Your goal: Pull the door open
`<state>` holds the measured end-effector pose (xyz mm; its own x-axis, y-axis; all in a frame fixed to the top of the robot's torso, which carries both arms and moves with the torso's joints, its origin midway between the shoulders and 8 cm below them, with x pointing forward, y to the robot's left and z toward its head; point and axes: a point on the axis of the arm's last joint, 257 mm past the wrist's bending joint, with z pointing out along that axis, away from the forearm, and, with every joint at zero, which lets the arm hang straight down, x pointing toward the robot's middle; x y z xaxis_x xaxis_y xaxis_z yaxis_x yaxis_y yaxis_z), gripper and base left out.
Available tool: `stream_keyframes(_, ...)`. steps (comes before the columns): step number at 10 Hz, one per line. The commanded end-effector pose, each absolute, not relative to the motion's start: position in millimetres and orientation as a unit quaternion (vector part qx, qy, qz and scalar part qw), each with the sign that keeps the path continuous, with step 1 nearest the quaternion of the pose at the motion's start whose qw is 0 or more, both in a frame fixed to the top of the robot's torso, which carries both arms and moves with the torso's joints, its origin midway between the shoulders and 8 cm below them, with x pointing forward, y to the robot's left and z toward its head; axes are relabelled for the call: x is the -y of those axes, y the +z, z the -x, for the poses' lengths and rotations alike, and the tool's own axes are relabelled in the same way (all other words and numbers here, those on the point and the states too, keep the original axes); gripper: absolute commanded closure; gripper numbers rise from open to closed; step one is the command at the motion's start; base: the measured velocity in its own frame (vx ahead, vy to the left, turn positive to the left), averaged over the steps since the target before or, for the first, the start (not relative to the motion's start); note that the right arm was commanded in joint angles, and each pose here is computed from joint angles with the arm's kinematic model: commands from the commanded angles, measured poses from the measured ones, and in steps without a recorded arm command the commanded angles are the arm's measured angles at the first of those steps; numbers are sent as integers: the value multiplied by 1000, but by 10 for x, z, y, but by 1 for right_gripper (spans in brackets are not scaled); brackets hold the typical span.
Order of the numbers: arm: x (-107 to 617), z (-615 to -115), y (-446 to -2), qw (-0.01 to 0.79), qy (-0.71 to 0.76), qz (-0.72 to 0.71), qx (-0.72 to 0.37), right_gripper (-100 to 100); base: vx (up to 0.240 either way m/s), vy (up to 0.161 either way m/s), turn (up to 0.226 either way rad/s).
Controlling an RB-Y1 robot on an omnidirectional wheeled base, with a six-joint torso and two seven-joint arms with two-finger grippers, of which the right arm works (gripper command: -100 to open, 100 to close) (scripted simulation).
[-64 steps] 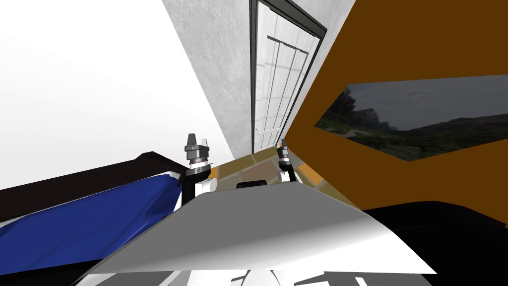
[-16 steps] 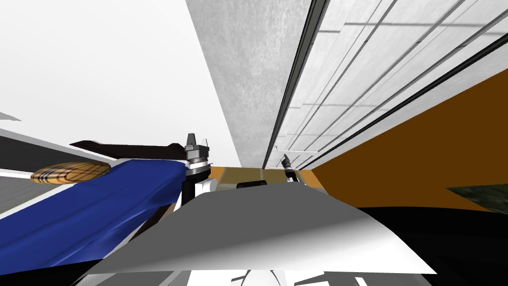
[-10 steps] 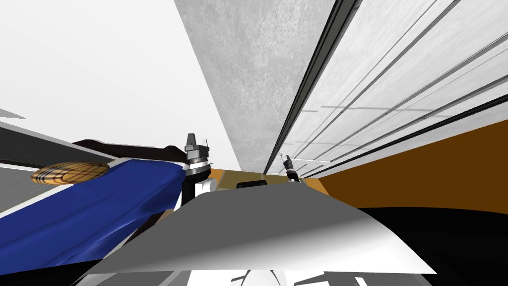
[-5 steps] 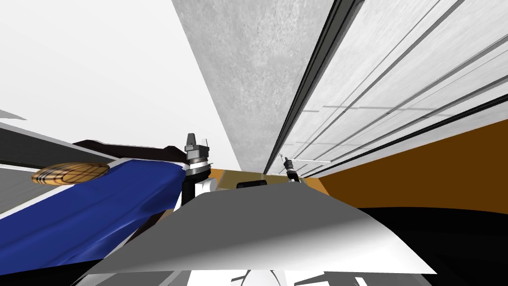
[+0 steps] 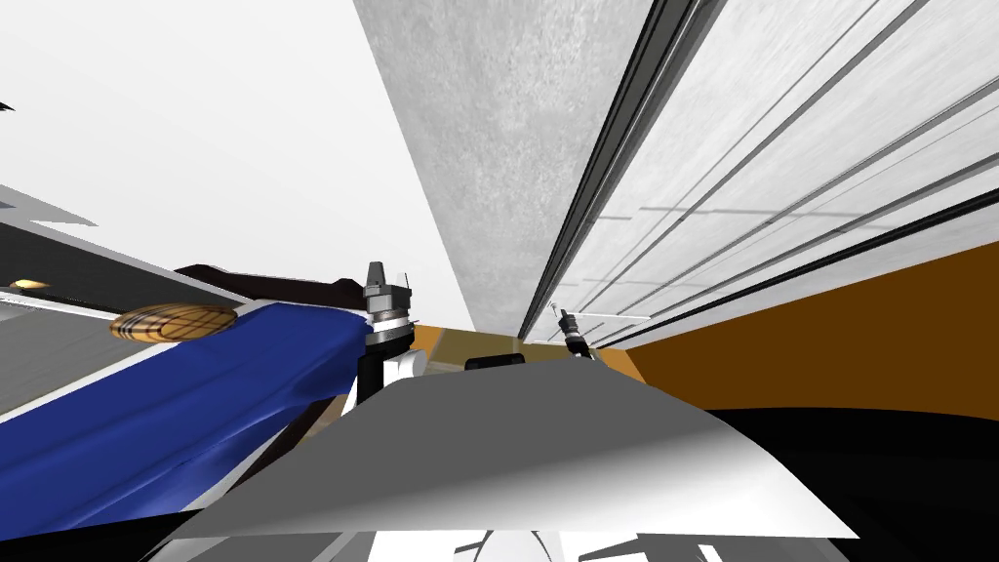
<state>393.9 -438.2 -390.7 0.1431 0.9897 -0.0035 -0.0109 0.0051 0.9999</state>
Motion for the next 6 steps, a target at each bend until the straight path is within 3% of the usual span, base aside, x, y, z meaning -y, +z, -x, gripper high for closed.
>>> stream_keyframes(1,4349,-3891,-3929,533,469,-528,-466,100,-172,-30,69)
stream_keyframes(6,4283,-3733,-3924,511,489,-510,-489,100,-214,-50,97)
